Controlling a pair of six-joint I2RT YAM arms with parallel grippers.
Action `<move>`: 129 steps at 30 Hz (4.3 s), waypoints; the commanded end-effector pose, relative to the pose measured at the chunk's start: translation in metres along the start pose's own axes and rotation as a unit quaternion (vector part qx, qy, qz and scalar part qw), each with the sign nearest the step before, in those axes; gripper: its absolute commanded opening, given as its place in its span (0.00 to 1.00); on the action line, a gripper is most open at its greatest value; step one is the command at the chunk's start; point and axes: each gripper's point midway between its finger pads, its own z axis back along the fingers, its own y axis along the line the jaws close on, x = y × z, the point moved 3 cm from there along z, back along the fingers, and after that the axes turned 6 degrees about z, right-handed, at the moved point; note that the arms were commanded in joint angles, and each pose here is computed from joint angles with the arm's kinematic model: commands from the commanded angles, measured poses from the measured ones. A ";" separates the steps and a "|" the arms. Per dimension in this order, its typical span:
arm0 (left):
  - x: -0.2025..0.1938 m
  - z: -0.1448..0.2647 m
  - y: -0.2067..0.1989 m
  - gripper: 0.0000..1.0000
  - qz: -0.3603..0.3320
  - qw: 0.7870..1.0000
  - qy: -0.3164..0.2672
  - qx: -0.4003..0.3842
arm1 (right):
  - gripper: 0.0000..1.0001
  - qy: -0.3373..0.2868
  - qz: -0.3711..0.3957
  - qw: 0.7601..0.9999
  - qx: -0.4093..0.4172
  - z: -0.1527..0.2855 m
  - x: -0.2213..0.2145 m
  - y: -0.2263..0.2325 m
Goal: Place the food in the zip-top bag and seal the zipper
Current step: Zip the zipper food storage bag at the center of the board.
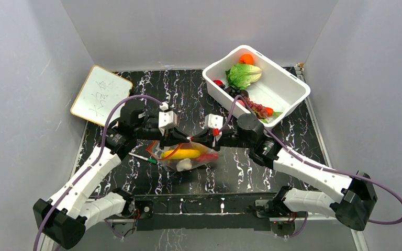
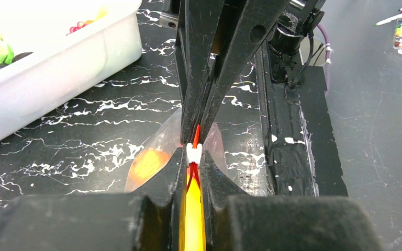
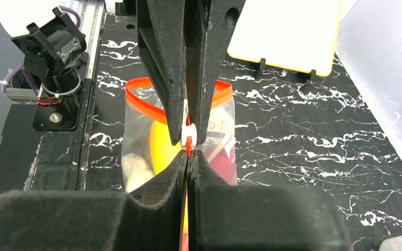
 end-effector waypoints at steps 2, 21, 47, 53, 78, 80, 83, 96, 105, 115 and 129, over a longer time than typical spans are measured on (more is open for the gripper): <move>0.000 0.010 0.000 0.00 -0.019 0.999 0.017 0.024 | 0.00 -0.085 0.037 0.995 -0.038 0.009 0.047 -0.014; 0.012 0.017 -0.021 0.00 -0.047 0.999 -0.012 -0.008 | 0.45 -0.025 -0.003 0.999 0.028 0.000 0.034 -0.001; -0.005 0.013 0.003 0.00 -0.022 0.998 0.038 0.032 | 0.00 -0.098 0.013 0.995 -0.028 -0.005 0.050 -0.015; -0.019 0.017 0.002 0.00 -0.013 0.997 0.064 0.047 | 0.00 -0.105 0.012 0.994 -0.022 -0.003 0.054 -0.013; 0.008 0.020 -0.015 0.00 -0.024 0.999 0.030 0.006 | 0.53 0.007 -0.007 0.999 0.041 0.009 0.025 0.003; 0.010 0.020 -0.018 0.00 -0.024 0.999 0.025 -0.002 | 0.55 0.013 -0.011 0.999 0.050 0.004 0.021 0.004; 0.015 0.021 -0.019 0.00 -0.027 0.999 0.017 -0.001 | 0.55 0.023 -0.019 0.998 0.056 -0.005 0.014 0.004; 0.018 0.018 -0.018 0.00 -0.025 1.000 0.008 -0.009 | 0.46 0.012 -0.017 0.999 0.033 -0.013 0.030 -0.007; 0.019 0.017 -0.013 0.00 -0.022 0.999 0.028 -0.015 | 0.44 0.023 -0.016 0.999 0.041 -0.027 0.030 -0.009; 0.010 0.016 -0.015 0.00 -0.016 0.999 0.031 -0.016 | 0.20 0.059 -0.012 0.997 0.051 -0.041 0.023 -0.012; 0.005 0.019 -0.020 0.00 -0.011 0.998 0.052 -0.027 | 0.34 0.129 0.008 0.988 0.084 -0.032 0.003 -0.006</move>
